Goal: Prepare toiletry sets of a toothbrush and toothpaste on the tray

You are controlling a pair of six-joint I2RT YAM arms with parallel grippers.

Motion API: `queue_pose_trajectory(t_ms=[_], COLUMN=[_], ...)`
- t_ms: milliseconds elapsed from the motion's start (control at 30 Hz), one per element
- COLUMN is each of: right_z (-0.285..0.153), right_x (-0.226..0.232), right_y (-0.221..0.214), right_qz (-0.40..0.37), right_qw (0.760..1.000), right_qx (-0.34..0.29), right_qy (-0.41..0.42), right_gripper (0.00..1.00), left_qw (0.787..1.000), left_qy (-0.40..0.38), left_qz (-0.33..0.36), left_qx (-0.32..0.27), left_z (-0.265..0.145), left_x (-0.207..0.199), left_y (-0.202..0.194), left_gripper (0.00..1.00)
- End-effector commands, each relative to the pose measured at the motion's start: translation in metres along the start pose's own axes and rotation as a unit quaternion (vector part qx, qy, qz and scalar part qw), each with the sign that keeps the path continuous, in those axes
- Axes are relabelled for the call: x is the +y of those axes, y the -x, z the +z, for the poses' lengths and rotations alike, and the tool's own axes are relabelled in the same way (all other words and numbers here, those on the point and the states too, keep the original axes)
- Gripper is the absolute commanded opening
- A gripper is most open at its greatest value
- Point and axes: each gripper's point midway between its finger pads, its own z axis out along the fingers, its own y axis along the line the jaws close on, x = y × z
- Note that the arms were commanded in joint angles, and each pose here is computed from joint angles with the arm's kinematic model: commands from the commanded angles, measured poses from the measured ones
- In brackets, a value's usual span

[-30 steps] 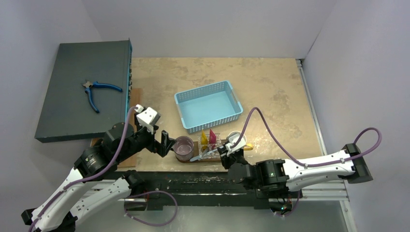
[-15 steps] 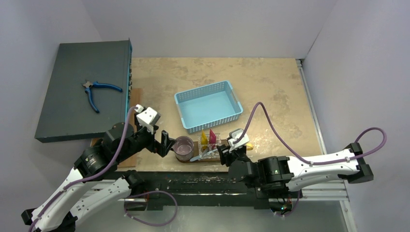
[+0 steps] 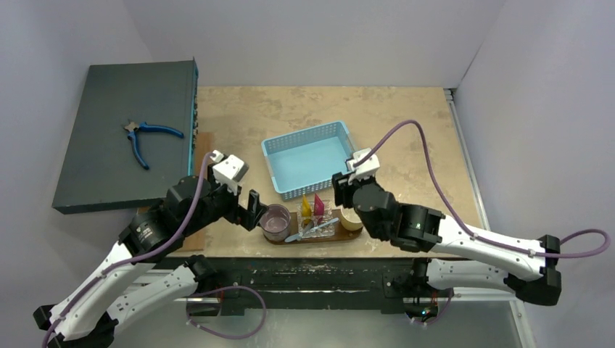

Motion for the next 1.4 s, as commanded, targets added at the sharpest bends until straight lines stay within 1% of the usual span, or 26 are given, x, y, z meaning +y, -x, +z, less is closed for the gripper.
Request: queue_pose_trajectory(t_ms=[0, 167, 267, 367, 433, 533, 633, 733, 800, 867, 933, 967, 1000, 1033, 1167, 1367], right_z=[0.017, 0.044, 0.058, 0.065, 0.066, 0.064, 0.059, 0.050, 0.038, 0.030, 0.020, 0.016, 0.012, 0.008, -0.007, -0.027], right_x=[-0.003, -0.032, -0.053, -0.082, -0.101, -0.132, -0.154, -0.159, -0.159, -0.160, -0.161, -0.161, -0.162, -0.162, -0.148, -0.141], right_y=[0.051, 0.082, 0.100, 0.117, 0.130, 0.148, 0.160, 0.166, 0.171, 0.168, 0.164, 0.161, 0.159, 0.156, 0.149, 0.143], right_qz=[0.011, 0.025, 0.047, 0.073, 0.086, 0.096, 0.102, 0.104, 0.105, 0.106, 0.107, 0.107, 0.115, 0.115, 0.106, 0.103], right_qw=[0.999, 0.999, 0.998, 0.996, 0.994, 0.991, 0.989, 0.987, 0.985, 0.984, 0.982, 0.982, 0.980, 0.979, 0.978, 0.971], right_qx=[-0.027, -0.035, -0.043, -0.053, -0.065, -0.082, -0.093, -0.107, -0.126, -0.136, -0.144, -0.147, -0.151, -0.156, -0.180, -0.214], right_qy=[0.038, 0.018, 0.013, -0.003, -0.013, -0.034, -0.056, -0.058, -0.052, -0.053, -0.055, -0.055, -0.058, -0.057, -0.014, 0.011], right_gripper=[0.56, 0.58, 0.61, 0.62, 0.62, 0.62, 0.62, 0.62, 0.62, 0.62, 0.62, 0.62, 0.66, 0.68, 0.74, 0.74], left_qw=[0.999, 0.998, 0.996, 0.995, 0.991, 0.984, 0.979, 0.977, 0.976, 0.971, 0.970, 0.970, 0.970, 0.970, 0.973, 0.974], left_qy=[0.019, 0.057, 0.077, 0.084, 0.110, 0.148, 0.158, 0.149, 0.138, 0.131, 0.130, 0.130, 0.130, 0.129, 0.110, 0.071], left_qz=[-0.010, 0.000, 0.004, -0.017, -0.035, -0.033, -0.040, -0.033, -0.024, -0.021, -0.019, -0.019, -0.020, -0.021, -0.017, -0.010], left_qx=[-0.032, -0.035, -0.049, -0.054, -0.068, -0.094, -0.126, -0.147, -0.166, -0.198, -0.205, -0.206, -0.205, -0.203, -0.204, -0.213], left_z=[-0.004, -0.002, -0.003, 0.000, -0.001, -0.004, -0.010, -0.020, -0.028, -0.041, -0.044, -0.046, -0.048, -0.049, -0.050, -0.051], left_x=[0.001, 0.012, 0.018, 0.027, 0.043, 0.057, 0.063, 0.059, 0.055, 0.052, 0.052, 0.052, 0.052, 0.053, 0.047, 0.035], left_y=[0.035, 0.055, 0.077, 0.096, 0.111, 0.135, 0.157, 0.171, 0.175, 0.176, 0.167, 0.163, 0.158, 0.154, 0.136, 0.120], left_gripper=[1.00, 1.00, 1.00, 1.00, 1.00, 1.00, 1.00, 1.00, 1.00, 1.00, 1.00, 1.00, 1.00, 1.00, 1.00, 1.00])
